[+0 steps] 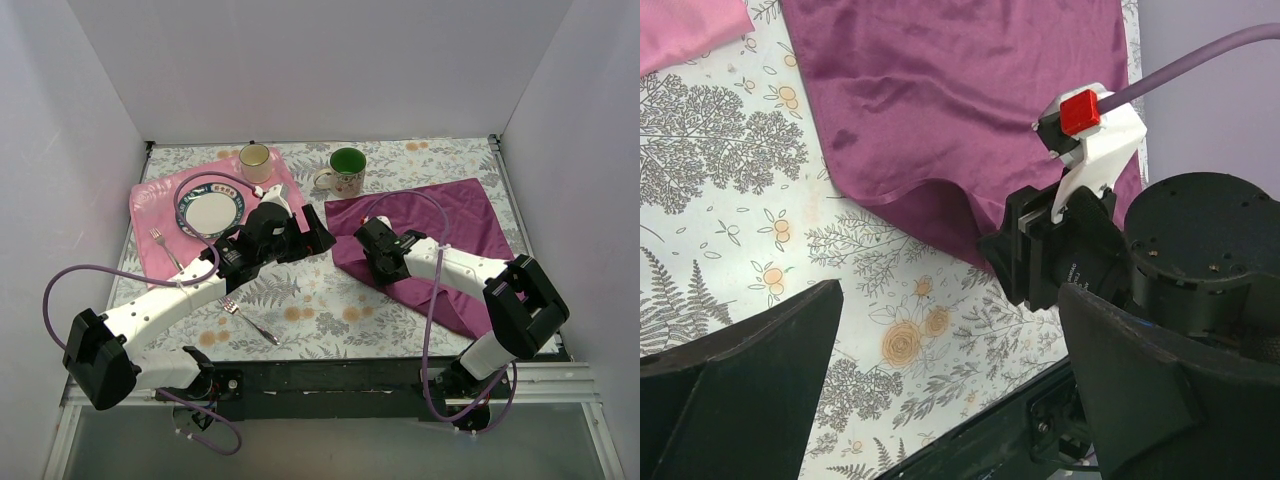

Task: Fold the napkin, place the utensils inside, and roll it up
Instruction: Flatten the napkin out

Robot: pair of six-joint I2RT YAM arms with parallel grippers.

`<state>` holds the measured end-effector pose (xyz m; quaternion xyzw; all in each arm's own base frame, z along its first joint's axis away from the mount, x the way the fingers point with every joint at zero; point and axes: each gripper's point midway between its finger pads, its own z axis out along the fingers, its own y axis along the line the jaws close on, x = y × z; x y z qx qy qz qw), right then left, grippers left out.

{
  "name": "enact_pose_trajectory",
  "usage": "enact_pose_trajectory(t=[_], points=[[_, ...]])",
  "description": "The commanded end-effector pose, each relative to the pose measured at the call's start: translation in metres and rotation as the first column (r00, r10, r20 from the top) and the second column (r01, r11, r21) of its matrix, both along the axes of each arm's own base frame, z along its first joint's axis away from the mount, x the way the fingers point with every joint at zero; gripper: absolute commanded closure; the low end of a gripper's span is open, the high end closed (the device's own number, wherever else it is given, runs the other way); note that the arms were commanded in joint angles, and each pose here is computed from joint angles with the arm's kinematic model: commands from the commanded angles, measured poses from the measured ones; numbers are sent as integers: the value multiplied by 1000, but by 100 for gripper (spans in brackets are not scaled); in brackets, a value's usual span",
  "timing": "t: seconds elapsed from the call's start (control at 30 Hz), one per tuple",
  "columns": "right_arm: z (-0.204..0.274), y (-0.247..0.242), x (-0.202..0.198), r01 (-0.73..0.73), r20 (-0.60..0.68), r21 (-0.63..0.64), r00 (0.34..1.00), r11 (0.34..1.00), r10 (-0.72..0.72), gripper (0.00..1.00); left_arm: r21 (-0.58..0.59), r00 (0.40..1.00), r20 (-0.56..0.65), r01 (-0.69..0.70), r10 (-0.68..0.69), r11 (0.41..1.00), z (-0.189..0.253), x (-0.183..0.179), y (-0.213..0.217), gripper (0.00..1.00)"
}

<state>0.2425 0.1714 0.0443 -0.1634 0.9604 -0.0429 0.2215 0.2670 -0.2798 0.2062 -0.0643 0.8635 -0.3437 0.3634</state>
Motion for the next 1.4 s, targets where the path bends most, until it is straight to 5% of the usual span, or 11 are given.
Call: enact_pose_trajectory(t=[0.0, 0.3, 0.73, 1.37], points=[[8, 1, 11, 1, 40, -20, 999, 1000, 0, 63, -10, 1000, 15, 15, -15, 1000, 2, 0, -1, 9], [6, -1, 1, -26, 0, -21, 1000, 999, 26, 99, -2, 1000, 31, 5, -5, 1000, 7, 1, 2, 8], [39, 36, -69, -313, -211, 285, 901, 906, 378, 99, 6, 999, 28, 18, -18, 1000, 7, 1, 1, 6], [38, 98, -129, -200, -304, 705, 782, 681, 544, 99, 20, 998, -16, 64, -64, 998, -5, -9, -2, 5]])
